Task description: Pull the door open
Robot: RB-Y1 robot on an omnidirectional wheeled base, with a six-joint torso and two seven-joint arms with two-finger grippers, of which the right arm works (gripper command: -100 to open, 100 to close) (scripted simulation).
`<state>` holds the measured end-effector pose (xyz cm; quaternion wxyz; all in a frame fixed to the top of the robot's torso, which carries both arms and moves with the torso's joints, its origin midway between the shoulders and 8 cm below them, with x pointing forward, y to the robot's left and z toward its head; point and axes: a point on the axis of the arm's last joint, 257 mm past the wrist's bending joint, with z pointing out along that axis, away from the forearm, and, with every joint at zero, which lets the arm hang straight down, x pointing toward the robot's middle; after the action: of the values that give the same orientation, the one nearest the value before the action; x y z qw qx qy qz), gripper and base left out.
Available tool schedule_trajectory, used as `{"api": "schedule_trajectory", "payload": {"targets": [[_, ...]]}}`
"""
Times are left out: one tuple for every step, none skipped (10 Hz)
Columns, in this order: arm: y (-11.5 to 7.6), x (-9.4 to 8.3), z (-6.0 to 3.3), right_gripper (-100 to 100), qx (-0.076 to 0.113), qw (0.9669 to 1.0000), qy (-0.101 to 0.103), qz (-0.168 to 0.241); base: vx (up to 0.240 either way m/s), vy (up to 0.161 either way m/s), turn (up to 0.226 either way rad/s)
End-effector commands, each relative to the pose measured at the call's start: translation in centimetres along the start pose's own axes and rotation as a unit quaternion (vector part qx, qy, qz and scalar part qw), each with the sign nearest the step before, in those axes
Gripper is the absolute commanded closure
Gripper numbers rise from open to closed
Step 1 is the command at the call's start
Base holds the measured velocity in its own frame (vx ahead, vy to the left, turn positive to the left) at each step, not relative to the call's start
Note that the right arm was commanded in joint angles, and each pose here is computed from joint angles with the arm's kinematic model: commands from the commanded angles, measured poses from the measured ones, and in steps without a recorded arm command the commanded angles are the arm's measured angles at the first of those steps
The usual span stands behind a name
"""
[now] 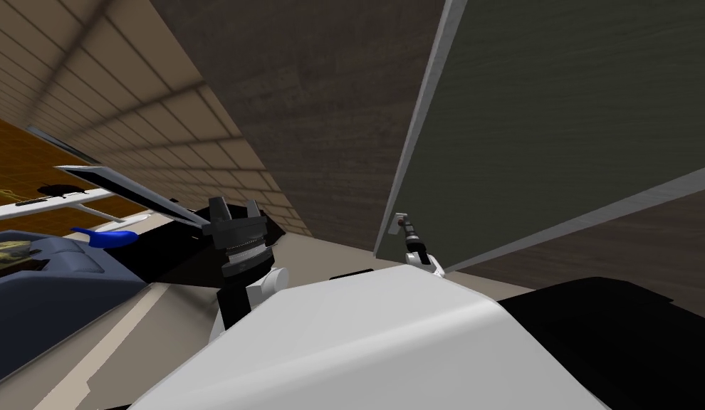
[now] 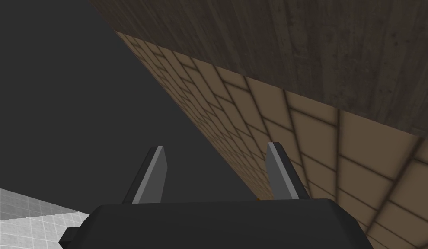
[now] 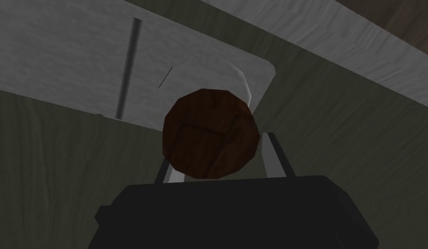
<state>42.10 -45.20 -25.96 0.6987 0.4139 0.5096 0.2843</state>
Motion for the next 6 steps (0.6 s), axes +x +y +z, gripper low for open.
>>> {"api": "schedule_trajectory", "payload": {"targets": [[2.04,1.29,0.84,100,-0.021,0.9983,0.007,0.054,-0.075,-0.014,0.029],[1.98,1.12,0.84,100,-0.020,0.9974,0.003,0.069,-0.059,-0.015,0.006],[1.98,1.12,0.84,100,-0.020,0.9974,0.003,0.069,-0.017,-0.008,-0.008],[1.98,1.12,0.84,100,-0.020,0.9974,0.003,0.069,-0.003,-0.001,0.012],[2.24,1.35,1.06,100,-0.022,0.9939,0.005,0.108,-0.023,-0.012,0.011],[2.54,1.74,1.27,100,-0.025,0.9908,0.010,0.132,-0.046,-0.021,0.009]]}}
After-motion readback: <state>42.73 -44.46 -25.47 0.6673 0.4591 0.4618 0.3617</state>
